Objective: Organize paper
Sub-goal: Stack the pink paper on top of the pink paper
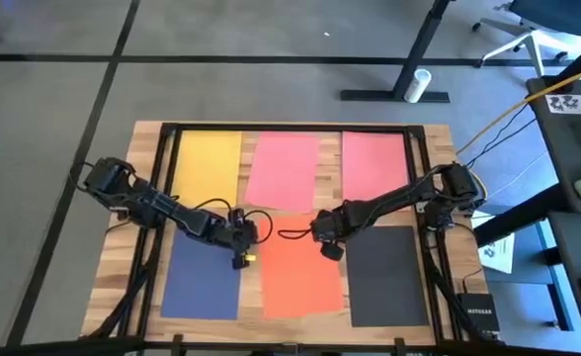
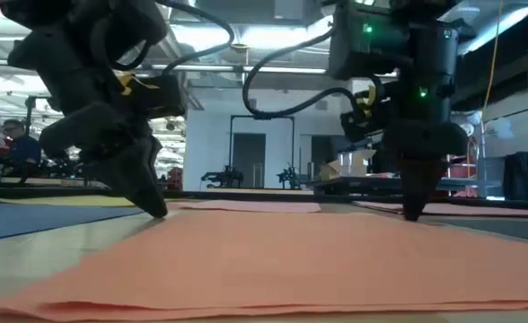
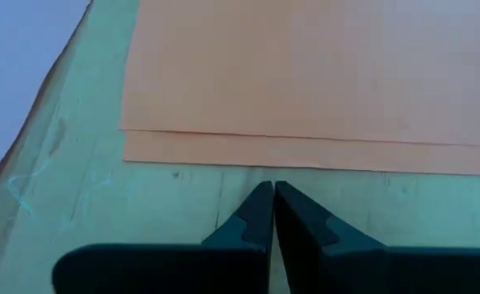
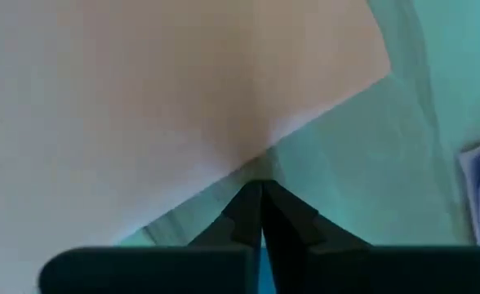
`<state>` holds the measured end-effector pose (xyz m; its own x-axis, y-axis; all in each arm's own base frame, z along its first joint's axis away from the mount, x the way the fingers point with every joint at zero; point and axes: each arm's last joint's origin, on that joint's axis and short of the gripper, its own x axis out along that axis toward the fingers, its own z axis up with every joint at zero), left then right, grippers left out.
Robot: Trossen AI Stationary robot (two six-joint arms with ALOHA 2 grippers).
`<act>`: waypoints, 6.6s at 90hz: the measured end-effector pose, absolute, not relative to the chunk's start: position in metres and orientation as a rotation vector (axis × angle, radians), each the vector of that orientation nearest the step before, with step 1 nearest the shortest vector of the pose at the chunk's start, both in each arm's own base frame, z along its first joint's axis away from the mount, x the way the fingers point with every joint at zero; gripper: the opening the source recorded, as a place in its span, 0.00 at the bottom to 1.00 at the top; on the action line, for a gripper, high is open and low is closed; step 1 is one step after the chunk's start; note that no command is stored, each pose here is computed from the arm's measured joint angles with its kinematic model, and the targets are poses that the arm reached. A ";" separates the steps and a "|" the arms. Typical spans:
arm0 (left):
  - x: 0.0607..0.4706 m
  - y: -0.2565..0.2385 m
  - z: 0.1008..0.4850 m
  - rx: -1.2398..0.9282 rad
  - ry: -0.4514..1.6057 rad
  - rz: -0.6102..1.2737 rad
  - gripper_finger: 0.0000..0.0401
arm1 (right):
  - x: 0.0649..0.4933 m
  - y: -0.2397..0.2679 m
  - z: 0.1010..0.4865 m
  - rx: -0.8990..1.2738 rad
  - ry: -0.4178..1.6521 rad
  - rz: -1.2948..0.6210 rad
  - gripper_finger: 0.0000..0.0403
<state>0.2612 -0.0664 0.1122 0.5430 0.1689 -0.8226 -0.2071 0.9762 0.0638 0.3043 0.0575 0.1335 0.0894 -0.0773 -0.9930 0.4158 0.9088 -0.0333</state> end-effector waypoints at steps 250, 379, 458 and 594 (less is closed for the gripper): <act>0.275 -0.048 0.119 -0.042 0.867 0.246 0.00 | 0.253 -0.002 0.131 0.073 1.277 -0.605 0.10; 0.275 -0.048 0.119 -0.044 0.864 0.246 0.00 | 0.267 0.002 0.147 0.136 1.277 -0.509 0.18; 0.275 -0.048 0.119 -0.043 0.865 0.246 0.00 | 0.276 0.004 0.173 0.189 1.205 -0.452 0.00; 0.269 -0.051 0.113 -0.168 0.697 0.182 0.00 | 0.459 -0.122 0.220 0.130 0.778 0.122 0.00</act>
